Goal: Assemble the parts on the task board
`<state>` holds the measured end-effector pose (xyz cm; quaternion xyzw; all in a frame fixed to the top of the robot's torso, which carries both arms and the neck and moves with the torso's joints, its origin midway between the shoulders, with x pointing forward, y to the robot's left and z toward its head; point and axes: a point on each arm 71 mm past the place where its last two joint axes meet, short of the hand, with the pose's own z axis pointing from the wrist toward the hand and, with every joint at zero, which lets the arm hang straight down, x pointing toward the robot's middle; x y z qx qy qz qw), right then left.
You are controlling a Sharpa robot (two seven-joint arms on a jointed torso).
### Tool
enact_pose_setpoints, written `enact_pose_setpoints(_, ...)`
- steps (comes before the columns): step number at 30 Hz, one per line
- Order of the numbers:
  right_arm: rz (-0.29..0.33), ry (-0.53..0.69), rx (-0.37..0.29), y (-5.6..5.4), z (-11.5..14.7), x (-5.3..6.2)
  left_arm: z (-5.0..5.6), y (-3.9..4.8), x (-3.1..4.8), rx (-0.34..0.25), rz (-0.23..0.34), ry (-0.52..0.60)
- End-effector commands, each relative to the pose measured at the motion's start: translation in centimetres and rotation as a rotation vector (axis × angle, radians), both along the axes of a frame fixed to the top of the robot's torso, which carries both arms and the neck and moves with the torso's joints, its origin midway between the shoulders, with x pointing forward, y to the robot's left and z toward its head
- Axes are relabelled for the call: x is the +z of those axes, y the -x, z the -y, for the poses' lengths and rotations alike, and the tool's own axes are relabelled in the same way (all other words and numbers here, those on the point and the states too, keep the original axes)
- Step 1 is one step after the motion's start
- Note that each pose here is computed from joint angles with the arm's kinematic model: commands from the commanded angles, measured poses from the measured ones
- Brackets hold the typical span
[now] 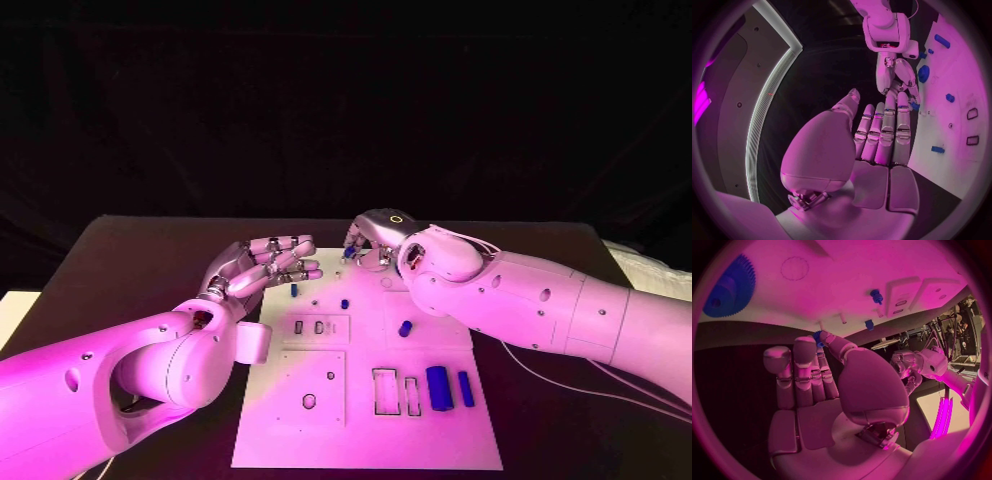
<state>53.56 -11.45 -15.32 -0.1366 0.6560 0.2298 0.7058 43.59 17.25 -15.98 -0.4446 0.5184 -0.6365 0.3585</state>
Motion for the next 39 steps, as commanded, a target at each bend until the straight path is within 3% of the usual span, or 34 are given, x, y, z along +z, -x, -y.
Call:
enact_pose_setpoints(1, -0.002, 0.006, -0.002, -0.13, -0.25, -0.07, 0.21, 0.06, 0.36, -0.02, 0.013, 0.016)
enact_pose_setpoints(24, -0.046, 0.051, -0.005, -0.23, -0.51, -0.57, -0.09, -0.16, 0.76, -0.013, 0.018, 0.015)
enact_pose_setpoints(39, -0.028, 0.042, -0.005, -0.08, -0.37, -0.4, -0.39, -0.28, 0.73, -0.004, 0.015, 0.015)
